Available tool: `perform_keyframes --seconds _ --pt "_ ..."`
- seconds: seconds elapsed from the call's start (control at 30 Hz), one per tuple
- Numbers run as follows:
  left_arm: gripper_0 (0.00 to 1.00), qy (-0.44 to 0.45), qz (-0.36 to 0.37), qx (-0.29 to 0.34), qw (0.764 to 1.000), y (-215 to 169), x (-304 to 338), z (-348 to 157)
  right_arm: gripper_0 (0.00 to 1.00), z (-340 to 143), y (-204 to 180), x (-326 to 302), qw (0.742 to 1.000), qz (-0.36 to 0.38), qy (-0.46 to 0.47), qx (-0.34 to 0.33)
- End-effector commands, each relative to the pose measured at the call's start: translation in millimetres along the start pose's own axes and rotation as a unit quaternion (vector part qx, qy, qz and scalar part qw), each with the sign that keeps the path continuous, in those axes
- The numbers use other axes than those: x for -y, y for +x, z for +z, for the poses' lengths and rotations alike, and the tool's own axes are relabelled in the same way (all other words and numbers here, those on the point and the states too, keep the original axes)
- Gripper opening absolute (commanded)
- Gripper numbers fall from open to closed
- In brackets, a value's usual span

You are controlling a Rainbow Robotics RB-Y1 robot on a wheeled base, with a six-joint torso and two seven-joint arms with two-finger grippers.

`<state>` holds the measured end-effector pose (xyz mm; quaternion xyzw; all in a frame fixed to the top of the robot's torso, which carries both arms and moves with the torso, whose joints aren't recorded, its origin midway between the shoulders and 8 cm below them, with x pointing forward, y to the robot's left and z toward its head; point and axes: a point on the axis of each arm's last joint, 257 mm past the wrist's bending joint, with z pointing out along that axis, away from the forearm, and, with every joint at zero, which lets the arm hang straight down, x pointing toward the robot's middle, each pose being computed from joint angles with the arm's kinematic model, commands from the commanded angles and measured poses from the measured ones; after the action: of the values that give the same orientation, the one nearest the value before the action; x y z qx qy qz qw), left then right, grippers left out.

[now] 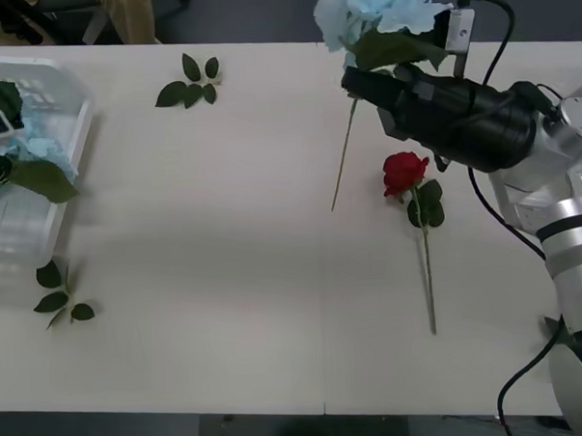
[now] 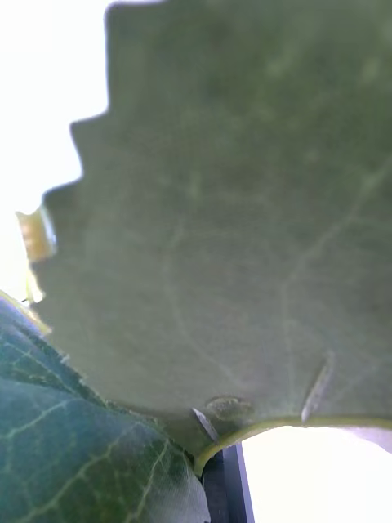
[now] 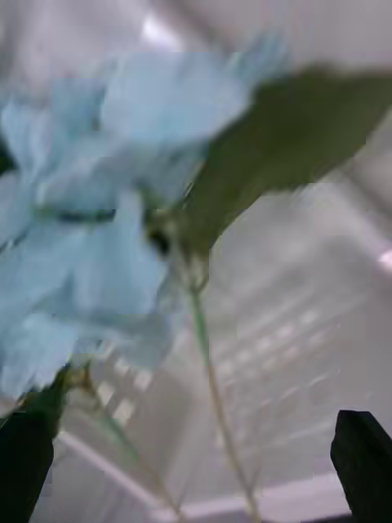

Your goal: Put the red flowers into the right box and the blue flowers into the left box

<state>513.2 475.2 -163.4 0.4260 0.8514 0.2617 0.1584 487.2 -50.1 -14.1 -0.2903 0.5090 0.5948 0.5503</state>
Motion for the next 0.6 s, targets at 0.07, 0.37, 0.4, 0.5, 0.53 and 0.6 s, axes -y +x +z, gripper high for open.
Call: perform_keyframes --seconds 0.07,0.37,0.4,0.5,0.53,0.6 --pt "1.0 0.066 -0.033 0.141 0.987 -99.5 48.1 -26.3 0.0 36.2 -15.5 -11.4 0.999 -0.033 -0.018 0.002" --pt "1.0 0.2 -0.074 0.344 0.914 -216.5 121.8 -77.4 0.0 55.1 -22.2 -19.9 0.999 -0.028 -0.032 0.016" --pt "1.0 0.213 -0.082 0.353 0.908 -221.4 126.6 -78.2 0.0 56.6 -23.1 -21.4 0.999 -0.028 -0.034 0.018" --pt "1.0 0.27 -0.112 0.404 0.867 -246.9 145.9 -87.5 0.0 57.7 -26.6 -23.6 0.999 -0.026 -0.038 0.023" --pt "1.0 0.28 -0.113 0.423 0.854 -254.0 148.7 -91.8 0.0 57.7 -26.6 -23.6 0.999 -0.026 -0.038 0.023" --pt "1.0 0.293 -0.113 0.455 0.833 -264.0 153.4 -97.5 0.0 57.1 -25.8 -22.9 0.999 -0.025 -0.038 0.023"
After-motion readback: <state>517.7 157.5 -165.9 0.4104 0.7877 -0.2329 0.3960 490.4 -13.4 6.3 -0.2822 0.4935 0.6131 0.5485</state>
